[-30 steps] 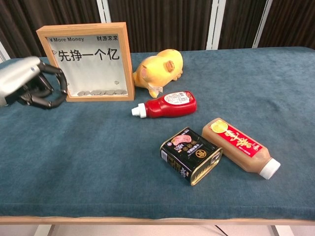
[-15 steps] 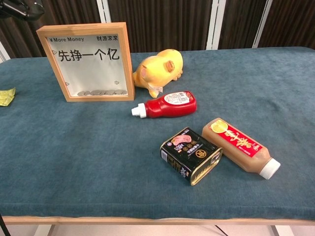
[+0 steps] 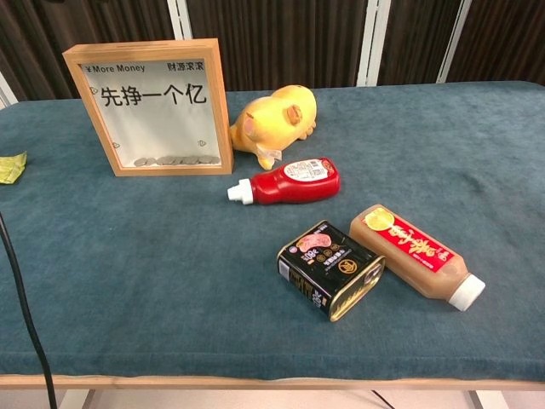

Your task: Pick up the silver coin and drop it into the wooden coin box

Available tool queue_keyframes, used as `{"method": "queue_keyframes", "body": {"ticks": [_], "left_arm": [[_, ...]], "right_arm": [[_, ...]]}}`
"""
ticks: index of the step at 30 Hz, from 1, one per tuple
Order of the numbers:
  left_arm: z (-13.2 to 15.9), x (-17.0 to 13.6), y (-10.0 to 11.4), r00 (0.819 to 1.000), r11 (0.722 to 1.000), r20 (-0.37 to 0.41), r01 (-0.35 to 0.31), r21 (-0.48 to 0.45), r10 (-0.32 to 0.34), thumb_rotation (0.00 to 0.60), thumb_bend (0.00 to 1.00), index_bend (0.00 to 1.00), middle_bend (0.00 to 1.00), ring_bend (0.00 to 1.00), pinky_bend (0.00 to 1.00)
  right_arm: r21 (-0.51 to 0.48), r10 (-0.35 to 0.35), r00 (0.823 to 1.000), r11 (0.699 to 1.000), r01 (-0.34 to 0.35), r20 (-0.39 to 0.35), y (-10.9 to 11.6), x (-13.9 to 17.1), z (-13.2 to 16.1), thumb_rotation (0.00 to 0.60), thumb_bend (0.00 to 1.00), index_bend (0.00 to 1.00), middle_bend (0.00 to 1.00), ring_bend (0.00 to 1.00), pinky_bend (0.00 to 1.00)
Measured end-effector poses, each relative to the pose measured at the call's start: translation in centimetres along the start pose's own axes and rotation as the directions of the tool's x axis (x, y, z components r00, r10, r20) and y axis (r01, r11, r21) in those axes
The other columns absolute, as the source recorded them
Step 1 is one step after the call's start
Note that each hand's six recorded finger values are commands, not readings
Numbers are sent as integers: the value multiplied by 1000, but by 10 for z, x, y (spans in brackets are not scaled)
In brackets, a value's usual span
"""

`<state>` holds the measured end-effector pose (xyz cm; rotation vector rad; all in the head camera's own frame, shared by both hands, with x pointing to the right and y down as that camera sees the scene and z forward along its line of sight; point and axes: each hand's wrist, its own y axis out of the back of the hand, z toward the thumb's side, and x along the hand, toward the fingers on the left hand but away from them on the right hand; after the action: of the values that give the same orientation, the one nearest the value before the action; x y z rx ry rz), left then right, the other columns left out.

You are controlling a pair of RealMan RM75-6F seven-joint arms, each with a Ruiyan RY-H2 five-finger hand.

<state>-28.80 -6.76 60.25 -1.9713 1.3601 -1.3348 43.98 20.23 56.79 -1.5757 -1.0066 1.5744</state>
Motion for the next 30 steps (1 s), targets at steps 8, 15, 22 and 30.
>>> {"method": "queue_keyframes", "body": {"ticks": [8,15,22,30], "left_arm": [[-7,11,-17,999,999,-43,34,18,-33,600,640,700,1000,1000,1000],[-4,13,-22,998,999,-47,42,26,-41,600,638,701,1000,1000,1000],[-2,13,-28,998,998,-43,57,41,-56,600,636,701,1000,1000,1000],[-1,12,-36,997,996,-45,73,59,-70,600,630,701,1000,1000,1000]], "right_arm": [[-8,-8,1000,1000,8,14,4,2,-6,600,170,0,0,0,0],[-15,-8,1000,1000,9,15,6,2,-8,600,170,0,0,0,0],[-21,-14,1000,1000,14,18,8,2,-9,600,170,0,0,0,0],[-22,-15,1000,1000,16,18,8,3,-9,600,170,0,0,0,0]]}}
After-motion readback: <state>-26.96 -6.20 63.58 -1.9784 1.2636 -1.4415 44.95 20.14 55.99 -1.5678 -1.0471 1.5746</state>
